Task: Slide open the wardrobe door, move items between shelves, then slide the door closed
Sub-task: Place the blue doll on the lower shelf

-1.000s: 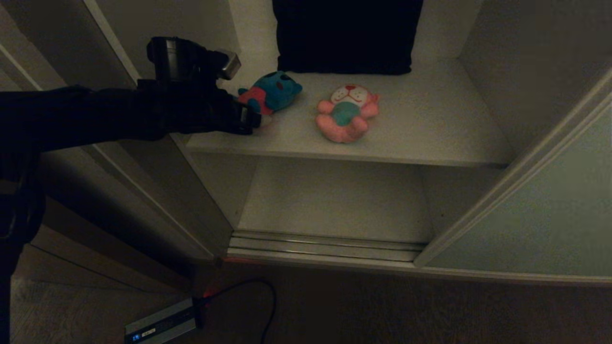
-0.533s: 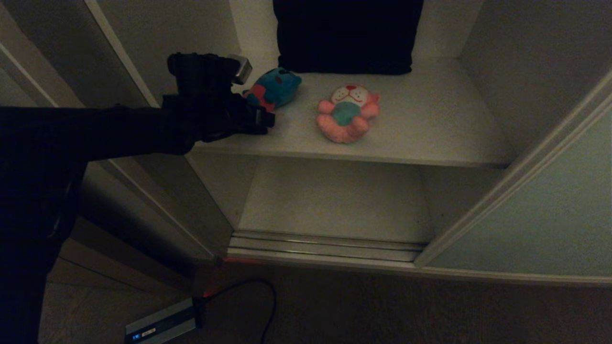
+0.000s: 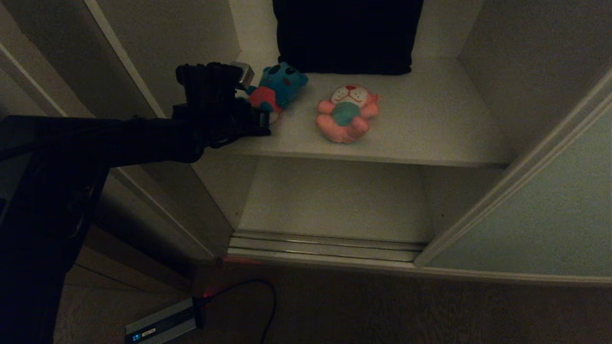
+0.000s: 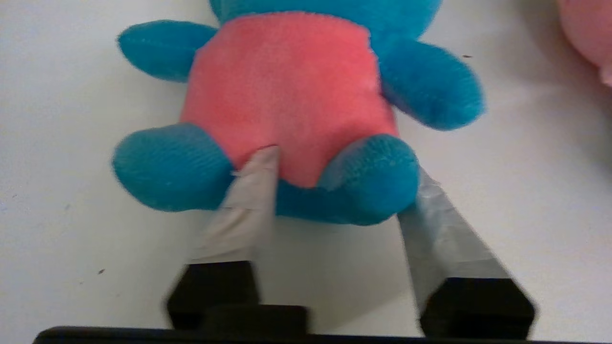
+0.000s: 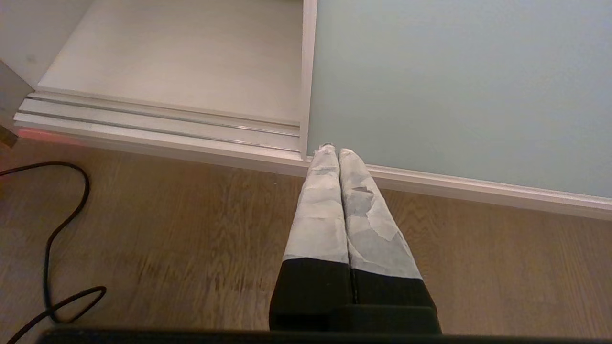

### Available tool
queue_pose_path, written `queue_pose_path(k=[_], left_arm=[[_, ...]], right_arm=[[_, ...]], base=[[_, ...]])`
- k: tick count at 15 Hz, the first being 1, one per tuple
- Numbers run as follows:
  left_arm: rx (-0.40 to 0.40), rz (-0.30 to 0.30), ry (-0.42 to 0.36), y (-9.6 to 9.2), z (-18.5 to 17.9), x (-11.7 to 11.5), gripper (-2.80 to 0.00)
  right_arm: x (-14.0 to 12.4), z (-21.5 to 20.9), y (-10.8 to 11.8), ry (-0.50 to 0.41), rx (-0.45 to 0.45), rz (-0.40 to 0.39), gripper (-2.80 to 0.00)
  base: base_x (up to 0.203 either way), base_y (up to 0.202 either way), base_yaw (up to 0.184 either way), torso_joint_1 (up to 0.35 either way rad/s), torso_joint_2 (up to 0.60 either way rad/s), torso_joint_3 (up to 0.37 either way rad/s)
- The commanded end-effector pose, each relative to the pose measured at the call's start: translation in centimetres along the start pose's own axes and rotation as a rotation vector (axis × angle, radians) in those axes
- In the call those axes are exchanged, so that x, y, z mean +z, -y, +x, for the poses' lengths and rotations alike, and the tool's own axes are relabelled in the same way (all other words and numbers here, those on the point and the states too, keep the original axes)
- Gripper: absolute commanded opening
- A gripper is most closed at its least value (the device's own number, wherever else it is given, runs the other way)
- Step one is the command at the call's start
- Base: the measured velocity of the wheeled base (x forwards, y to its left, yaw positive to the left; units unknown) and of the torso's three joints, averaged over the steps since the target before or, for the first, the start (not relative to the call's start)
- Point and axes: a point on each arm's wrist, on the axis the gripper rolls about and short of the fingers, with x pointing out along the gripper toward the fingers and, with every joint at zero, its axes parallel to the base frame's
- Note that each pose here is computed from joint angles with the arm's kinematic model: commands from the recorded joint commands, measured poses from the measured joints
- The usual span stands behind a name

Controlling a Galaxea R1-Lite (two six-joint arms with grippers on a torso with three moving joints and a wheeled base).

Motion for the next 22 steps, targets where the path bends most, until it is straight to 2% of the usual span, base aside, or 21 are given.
queue_pose_path(k=[1, 5, 6, 9, 12, 16, 19, 22], left_arm=[[0.000, 0.000, 0.008, 0.0, -0.2, 0.4, -2.80], [0.006, -0.037, 0.059, -0.2, -2.0, 3.2, -2.80], [0.008, -0.038, 0.094, -0.2, -3.0, 4.8, -2.80], [-0.004, -0.105, 0.161, 0.3, -5.3, 8.0, -2.80], [-0.009, -0.127, 0.111, 0.4, -6.9, 9.0, -2.80], [0.011, -0.205, 0.151, 0.8, -10.4, 12.3, -2.80], [0.009, -0.228, 0.078, 1.5, -13.2, 13.3, -2.80], [-0.032, -0.221, 0.026, 2.9, -16.3, 13.7, -2.80]], right_arm=[[-0.1, 0.0, 0.0, -0.004, -0.001, -0.001, -2.80], [-0.1, 0.0, 0.0, -0.004, -0.001, -0.001, -2.80], [-0.1, 0.0, 0.0, -0.004, 0.001, -0.001, -2.80], [-0.1, 0.0, 0.0, -0.005, -0.001, -0.001, -2.80], [-0.1, 0.0, 0.0, -0.003, -0.001, -0.001, -2.80], [-0.1, 0.0, 0.0, -0.004, 0.001, -0.001, -2.80], [-0.1, 0.0, 0.0, -0.004, 0.001, -0.001, -2.80], [-0.1, 0.0, 0.0, -0.004, 0.001, -0.001, -2.80]], base=[[0.000, 0.000, 0.000, 0.000, 0.00, 0.000], [0.000, 0.000, 0.000, 0.000, 0.00, 0.000], [0.000, 0.000, 0.000, 0.000, 0.00, 0.000], [0.000, 0.000, 0.000, 0.000, 0.00, 0.000], [0.000, 0.000, 0.000, 0.000, 0.00, 0.000], [0.000, 0.000, 0.000, 0.000, 0.00, 0.000], [0.000, 0.000, 0.000, 0.000, 0.00, 0.000], [0.000, 0.000, 0.000, 0.000, 0.00, 0.000]])
